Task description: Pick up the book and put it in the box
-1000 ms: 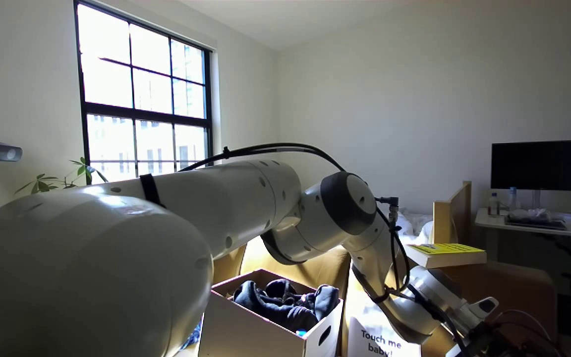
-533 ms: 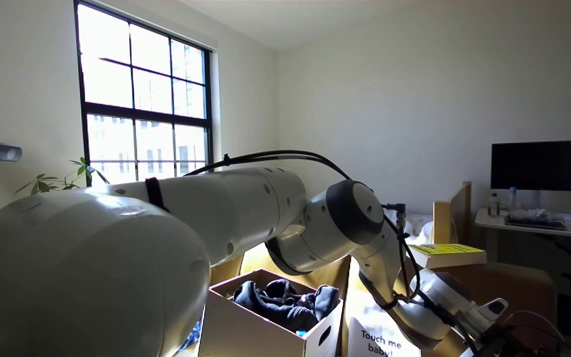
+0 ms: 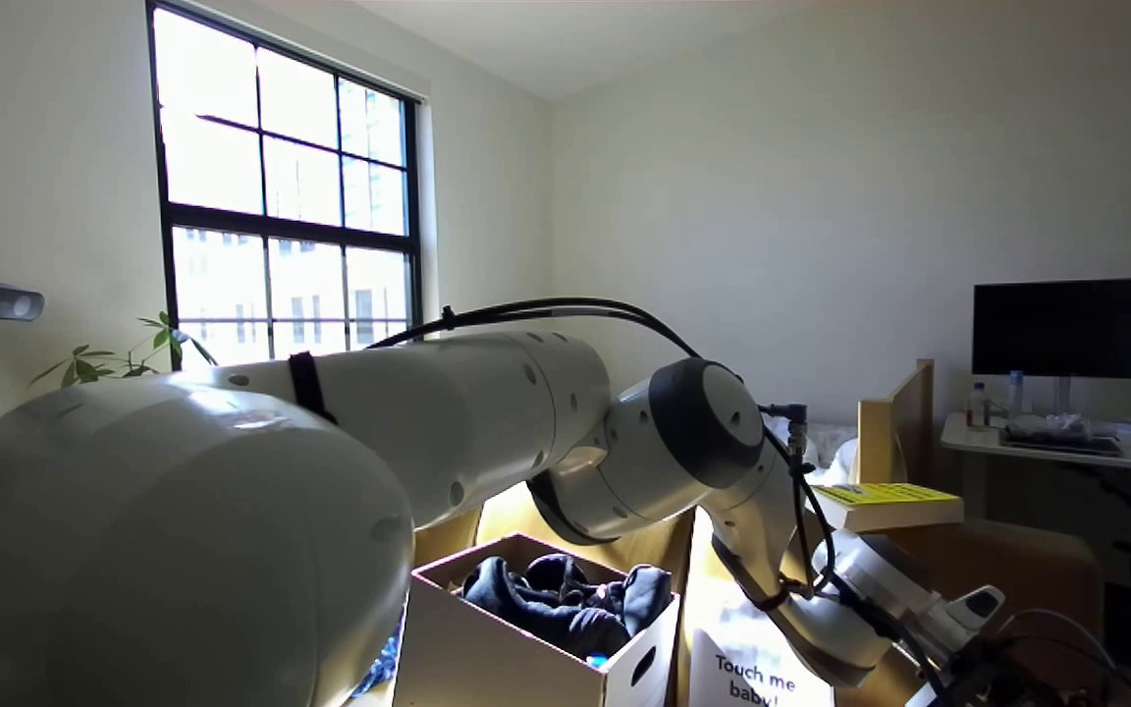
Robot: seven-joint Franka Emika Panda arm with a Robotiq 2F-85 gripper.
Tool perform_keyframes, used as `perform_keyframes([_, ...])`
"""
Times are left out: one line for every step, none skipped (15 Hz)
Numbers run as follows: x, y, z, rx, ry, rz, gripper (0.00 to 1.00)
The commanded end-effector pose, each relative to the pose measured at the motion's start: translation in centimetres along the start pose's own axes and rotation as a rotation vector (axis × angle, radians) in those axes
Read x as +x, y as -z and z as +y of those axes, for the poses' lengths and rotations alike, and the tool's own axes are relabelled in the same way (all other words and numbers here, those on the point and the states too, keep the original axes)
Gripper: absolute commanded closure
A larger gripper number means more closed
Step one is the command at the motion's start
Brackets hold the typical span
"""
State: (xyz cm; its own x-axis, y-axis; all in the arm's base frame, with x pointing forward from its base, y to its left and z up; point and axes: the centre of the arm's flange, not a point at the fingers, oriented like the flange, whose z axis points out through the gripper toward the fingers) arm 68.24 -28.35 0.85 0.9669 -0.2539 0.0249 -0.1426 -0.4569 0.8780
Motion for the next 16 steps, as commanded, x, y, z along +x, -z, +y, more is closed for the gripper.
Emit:
perform_keyframes([-0.5, -0.2, 0.2, 0.076, 0.003, -0.007, 0.99])
perform_keyframes([-0.6, -0.2, 0.3, 0.097, 0.004, -0.016, 1.0])
perform_keyframes([-0.8, -0.2, 0.3, 0.128, -0.006, -0.024, 0.97])
perform_keyframes([-1.0, -0.2, 0.4, 0.157, -0.015, -0.031, 0.99])
perform_keyframes([-1.1, -0.1, 0.6, 0.177, -0.027, -0.035, 0.98])
perform_keyframes([-1.6, 0.1, 1.0, 0.193, -0.057, -0.03, 0.97])
perform_keyframes([-2.1, 0.5, 1.7, 0.208, -0.084, -0.025, 0.97])
perform_keyframes([-3.3, 1.4, 3.1, 0.221, -0.112, -0.01, 0.97])
perform_keyframes([-4.7, 2.3, 4.4, 0.236, -0.134, 0.006, 0.97])
perform_keyframes([-6.0, 3.3, 5.5, 0.254, -0.155, 0.037, 0.97])
perform_keyframes([-6.0, 3.8, 5.9, 0.275, -0.18, 0.07, 0.97])
perform_keyframes([-6.0, 4.5, 6.1, 0.296, -0.208, 0.117, 0.97])
perform_keyframes([-6.0, 5.3, 6.4, 0.321, -0.235, 0.162, 0.97])
perform_keyframes([-6.0, 6.1, 6.6, 0.345, -0.268, 0.208, 0.97])
perform_keyframes([-6.1, 6.9, 6.8, 0.376, -0.297, 0.253, 0.97])
perform_keyframes([-6.4, 7.7, 6.9, 0.409, -0.324, 0.301, 0.97])
